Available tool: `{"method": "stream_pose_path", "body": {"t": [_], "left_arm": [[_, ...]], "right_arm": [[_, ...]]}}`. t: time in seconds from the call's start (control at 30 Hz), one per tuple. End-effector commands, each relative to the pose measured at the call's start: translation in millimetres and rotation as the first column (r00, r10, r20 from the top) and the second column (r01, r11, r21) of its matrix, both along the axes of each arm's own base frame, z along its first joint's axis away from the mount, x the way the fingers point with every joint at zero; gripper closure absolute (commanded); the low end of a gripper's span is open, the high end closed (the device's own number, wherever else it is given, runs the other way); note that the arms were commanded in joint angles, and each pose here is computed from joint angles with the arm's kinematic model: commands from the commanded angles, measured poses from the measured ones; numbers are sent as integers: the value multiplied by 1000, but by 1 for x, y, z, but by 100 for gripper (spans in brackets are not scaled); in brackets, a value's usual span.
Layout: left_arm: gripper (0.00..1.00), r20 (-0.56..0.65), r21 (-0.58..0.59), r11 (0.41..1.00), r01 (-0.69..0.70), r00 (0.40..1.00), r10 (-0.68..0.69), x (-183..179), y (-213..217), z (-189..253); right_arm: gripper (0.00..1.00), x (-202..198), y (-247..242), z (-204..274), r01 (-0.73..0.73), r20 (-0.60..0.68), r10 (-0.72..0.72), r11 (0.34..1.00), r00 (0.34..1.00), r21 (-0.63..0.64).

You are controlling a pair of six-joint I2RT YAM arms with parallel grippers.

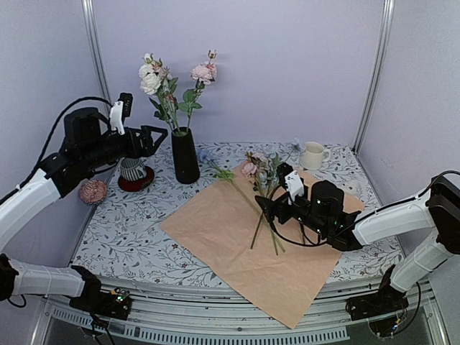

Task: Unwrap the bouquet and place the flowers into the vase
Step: Pick up the fake flower from the flattened wrapping paper.

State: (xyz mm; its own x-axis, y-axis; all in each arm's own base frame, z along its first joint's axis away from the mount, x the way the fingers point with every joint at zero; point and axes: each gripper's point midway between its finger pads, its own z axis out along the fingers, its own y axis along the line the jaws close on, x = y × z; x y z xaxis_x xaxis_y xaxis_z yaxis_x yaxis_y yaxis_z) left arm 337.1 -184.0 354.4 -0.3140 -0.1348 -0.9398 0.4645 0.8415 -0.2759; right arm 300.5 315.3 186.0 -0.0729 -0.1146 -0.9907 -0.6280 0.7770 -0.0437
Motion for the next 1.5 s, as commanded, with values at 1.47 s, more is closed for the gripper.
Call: {"method": "stream_pose_path", "body": {"t": [1.47], "left_arm": [[4, 85, -68, 948, 312, 948, -306, -20, -84, -152]], "right_arm": [[17, 2, -40, -22, 342, -572, -298, 939, 764, -33]]}}
